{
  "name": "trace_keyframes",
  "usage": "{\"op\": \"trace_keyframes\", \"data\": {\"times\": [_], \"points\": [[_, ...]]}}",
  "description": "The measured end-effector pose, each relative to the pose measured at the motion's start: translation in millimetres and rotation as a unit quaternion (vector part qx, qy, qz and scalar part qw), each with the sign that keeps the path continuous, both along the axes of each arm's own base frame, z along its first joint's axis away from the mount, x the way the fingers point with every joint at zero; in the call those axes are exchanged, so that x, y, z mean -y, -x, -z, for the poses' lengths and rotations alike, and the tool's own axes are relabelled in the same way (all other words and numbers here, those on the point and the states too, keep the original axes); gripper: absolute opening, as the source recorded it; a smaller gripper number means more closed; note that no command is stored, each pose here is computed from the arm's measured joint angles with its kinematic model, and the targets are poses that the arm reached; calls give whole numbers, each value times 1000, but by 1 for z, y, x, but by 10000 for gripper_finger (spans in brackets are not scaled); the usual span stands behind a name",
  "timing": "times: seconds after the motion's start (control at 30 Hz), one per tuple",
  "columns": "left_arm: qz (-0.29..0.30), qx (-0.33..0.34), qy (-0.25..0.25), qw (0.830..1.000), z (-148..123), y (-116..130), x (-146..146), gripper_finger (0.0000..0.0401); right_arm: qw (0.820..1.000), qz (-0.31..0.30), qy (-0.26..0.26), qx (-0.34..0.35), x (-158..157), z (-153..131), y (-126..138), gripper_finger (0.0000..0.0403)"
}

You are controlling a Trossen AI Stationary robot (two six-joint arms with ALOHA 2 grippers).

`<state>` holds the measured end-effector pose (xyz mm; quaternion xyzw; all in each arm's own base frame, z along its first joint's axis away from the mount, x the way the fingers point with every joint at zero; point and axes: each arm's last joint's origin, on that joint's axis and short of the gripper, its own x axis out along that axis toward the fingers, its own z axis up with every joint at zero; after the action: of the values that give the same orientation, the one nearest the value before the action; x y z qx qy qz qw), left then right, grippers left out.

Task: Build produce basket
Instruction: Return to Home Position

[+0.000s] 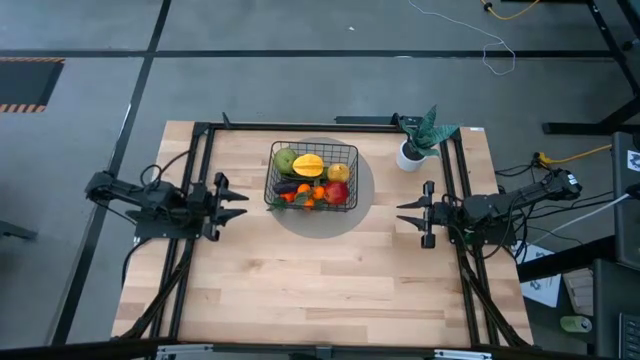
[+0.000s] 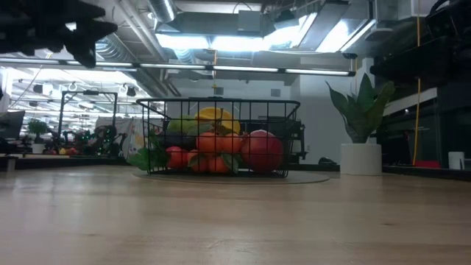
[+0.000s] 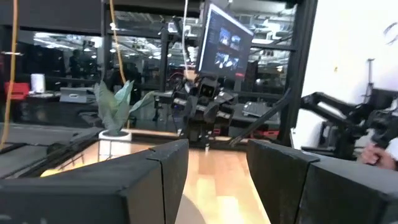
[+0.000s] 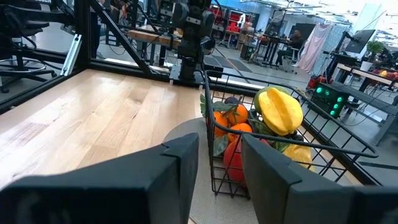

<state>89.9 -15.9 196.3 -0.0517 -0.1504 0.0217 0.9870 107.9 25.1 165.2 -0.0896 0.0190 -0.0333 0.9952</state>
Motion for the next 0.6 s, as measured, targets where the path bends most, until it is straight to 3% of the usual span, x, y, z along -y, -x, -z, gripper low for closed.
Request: {"op": "trace_keyframes", "data": {"times": [0.17, 0.33, 0.6], "points": [[-6, 1, -2, 1000, 1, -1, -3, 153, 1000, 0, 0, 0, 0, 0, 0, 122], [34, -3, -36, 999, 3, -2, -3, 153, 1000, 0, 0, 0, 0, 0, 0, 122], [13, -91, -18, 996, 19, -6, -9, 153, 1000, 0, 0, -2, 0, 0, 0, 122]]}}
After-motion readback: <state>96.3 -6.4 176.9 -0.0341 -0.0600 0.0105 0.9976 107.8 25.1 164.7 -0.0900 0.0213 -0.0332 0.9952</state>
